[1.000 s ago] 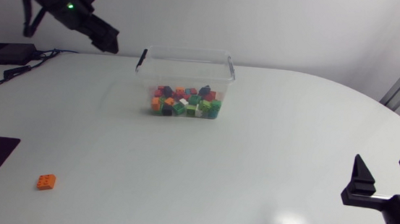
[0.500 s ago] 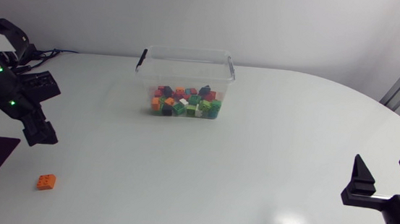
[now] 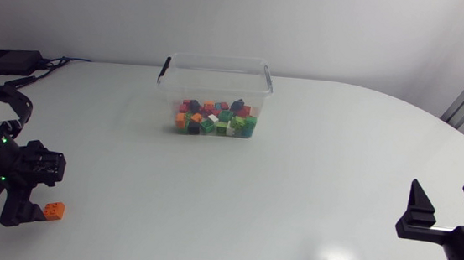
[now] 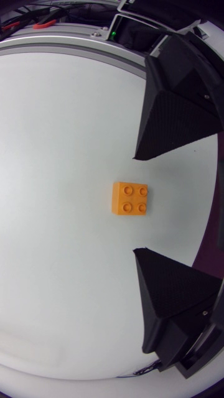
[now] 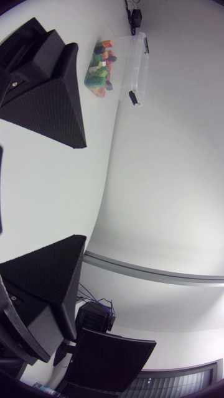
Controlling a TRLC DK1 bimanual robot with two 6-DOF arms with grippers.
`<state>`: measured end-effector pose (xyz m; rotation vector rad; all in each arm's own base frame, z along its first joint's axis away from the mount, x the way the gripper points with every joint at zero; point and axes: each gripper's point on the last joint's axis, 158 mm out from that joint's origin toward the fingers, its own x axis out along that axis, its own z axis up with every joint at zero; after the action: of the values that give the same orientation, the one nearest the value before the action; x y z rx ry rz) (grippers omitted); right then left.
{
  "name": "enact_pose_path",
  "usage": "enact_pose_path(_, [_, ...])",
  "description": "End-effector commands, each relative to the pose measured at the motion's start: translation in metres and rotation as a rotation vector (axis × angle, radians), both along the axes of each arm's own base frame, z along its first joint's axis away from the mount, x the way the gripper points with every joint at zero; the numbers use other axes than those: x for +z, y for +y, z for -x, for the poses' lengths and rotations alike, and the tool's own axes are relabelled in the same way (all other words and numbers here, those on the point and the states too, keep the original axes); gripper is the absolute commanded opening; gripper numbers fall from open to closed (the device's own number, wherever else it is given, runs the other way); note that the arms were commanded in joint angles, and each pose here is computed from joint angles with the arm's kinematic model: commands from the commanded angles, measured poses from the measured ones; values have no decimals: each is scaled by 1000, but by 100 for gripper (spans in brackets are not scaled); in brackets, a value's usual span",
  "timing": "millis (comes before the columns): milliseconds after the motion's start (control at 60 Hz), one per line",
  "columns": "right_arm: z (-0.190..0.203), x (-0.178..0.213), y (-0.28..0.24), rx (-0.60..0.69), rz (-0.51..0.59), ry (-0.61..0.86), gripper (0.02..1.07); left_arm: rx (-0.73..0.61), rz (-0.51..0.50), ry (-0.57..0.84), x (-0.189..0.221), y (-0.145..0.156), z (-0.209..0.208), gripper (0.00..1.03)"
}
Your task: Place the duplo bricks in the container
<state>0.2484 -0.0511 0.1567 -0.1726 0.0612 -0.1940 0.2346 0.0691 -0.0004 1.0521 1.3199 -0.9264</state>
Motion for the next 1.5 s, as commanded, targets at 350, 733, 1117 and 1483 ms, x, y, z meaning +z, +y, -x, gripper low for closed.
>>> enact_pose_path(350, [0,-8,0,-3,-26,11,102,-126,64,38,-25,-2,4,97])
enact_pose_path(733, [0,-8,0,-3,-26,10,102,-112,98,100,-50,-6,14,29])
enact_pose_path(1117, [0,-8,0,-1,-26,10,102,-68,85,109,-17,-16,-2,28])
enact_pose_path(1483, [0,-8,0,-3,-26,11,102,-20,211,20,45,-90,-34,28])
